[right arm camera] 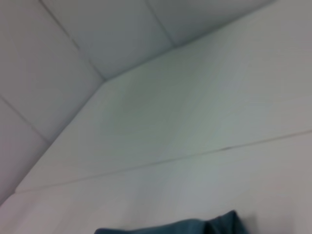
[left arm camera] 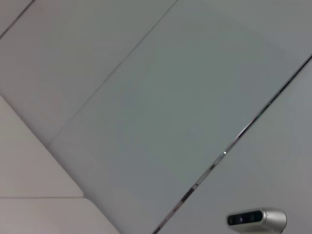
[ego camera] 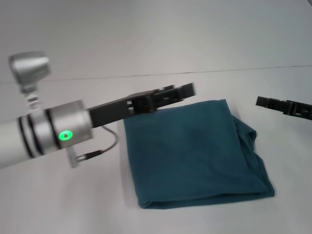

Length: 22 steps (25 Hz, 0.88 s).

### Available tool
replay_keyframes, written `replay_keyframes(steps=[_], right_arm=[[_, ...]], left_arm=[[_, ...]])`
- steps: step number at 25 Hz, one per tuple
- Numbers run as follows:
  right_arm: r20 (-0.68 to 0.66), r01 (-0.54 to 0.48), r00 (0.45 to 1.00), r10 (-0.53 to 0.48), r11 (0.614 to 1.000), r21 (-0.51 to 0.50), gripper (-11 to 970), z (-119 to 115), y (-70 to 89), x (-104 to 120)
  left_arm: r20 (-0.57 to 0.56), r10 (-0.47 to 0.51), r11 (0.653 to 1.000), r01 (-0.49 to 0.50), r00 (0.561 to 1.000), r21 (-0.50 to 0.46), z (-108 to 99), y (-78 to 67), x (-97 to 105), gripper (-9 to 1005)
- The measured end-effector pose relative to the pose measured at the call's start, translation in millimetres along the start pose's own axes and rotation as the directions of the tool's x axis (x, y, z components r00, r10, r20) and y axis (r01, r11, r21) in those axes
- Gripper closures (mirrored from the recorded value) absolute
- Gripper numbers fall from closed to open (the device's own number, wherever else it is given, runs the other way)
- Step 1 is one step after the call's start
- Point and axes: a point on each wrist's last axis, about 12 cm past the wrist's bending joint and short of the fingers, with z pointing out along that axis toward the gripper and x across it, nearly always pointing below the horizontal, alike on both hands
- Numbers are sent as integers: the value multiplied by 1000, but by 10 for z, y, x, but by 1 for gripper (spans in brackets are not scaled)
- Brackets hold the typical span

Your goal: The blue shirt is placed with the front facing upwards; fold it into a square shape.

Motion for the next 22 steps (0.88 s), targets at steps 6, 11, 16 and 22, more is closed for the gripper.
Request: replay_keyframes(steps=[6, 11, 16, 22], right_arm=[[-93, -85, 993, 79, 995, -60, 364, 57, 120, -162], [-118, -90, 990, 82, 994, -67, 364, 234, 219, -220], [-158, -70, 985, 69, 998, 2, 366, 535, 301, -191], [-195, -28, 980, 36, 998, 48, 386, 819, 409, -140]], left_arm=[[28, 68, 997, -67, 997, -33, -430, -3, 52, 92], [38, 82, 995, -80, 996, -66, -652, 8, 168, 34], [18, 101, 990, -98, 995, -102, -737, 43, 260, 34], [16, 99, 988, -97, 995, -124, -784, 68, 290, 35]])
